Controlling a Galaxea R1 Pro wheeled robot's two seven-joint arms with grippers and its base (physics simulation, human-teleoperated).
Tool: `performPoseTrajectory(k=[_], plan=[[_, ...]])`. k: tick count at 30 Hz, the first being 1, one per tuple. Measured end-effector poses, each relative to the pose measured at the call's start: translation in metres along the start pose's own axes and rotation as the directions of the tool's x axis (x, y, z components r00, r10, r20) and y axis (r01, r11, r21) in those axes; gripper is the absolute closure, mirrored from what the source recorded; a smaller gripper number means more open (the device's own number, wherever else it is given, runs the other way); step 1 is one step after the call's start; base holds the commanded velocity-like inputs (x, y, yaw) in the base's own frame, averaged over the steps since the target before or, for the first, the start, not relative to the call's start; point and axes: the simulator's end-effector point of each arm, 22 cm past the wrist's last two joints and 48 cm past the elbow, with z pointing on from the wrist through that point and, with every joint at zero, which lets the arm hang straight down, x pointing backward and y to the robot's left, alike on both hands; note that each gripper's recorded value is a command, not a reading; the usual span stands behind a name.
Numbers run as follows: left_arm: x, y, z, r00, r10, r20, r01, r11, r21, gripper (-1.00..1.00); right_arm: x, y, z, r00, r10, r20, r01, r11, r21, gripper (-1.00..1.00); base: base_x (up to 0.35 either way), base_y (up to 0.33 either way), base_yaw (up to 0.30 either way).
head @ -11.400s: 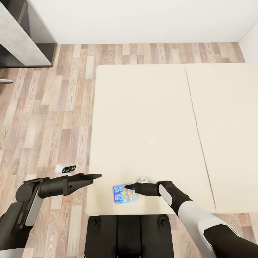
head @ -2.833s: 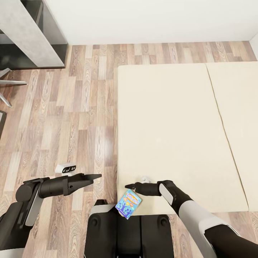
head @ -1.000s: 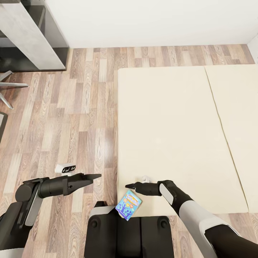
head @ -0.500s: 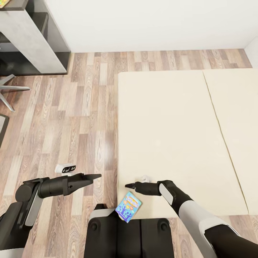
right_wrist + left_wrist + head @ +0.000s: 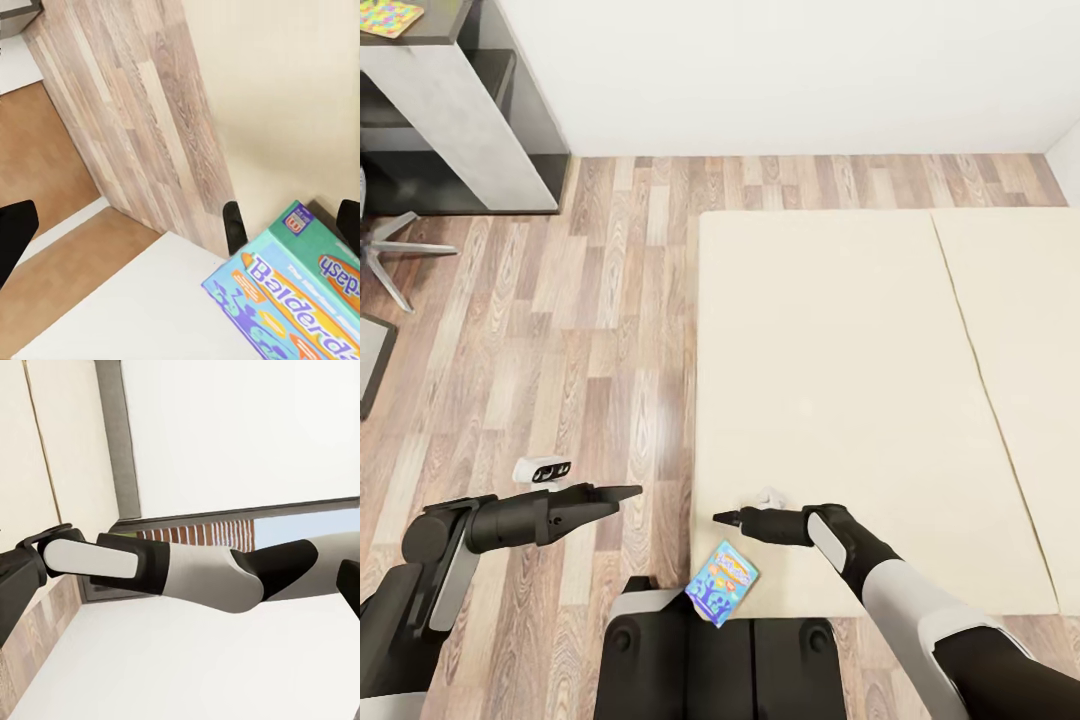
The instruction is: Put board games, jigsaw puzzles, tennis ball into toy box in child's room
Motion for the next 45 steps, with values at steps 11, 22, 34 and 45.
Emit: performPoseTrajectory(k=[11, 22, 34, 45], plan=[[-0.004, -0.007, -0.002, 1.000, 0.019, 0.002, -0.019, 1.000, -0.002, -1.00, 0.019, -0.010, -0.007, 1.000, 0.017, -0.012, -0.017, 1.000, 0.012, -1.00, 0.000, 0.000, 0.081], [-0.007, -0.015, -0.002, 0.999, 0.036, 0.004, -0.036, 0.999, 0.003, -1.00, 0.082, -0.052, -0.019, 0.998, 0.061, 0.005, -0.061, 0.996, 0.057, -1.00, 0.000, 0.000, 0.062], [-0.008, -0.016, -0.001, 0.999, 0.038, 0.003, -0.038, 0.999, 0.005, -1.00, 0.124, -0.101, -0.043, 0.998, 0.062, 0.014, -0.063, 0.988, 0.139, -1.00, 0.000, 0.000, 0.004], [-0.007, -0.016, -0.001, 0.999, 0.037, 0.001, -0.037, 0.999, 0.004, -1.00, 0.125, -0.101, -0.039, 0.999, 0.040, 0.033, -0.044, 0.989, 0.141, -1.00, 0.000, 0.000, 0.000]])
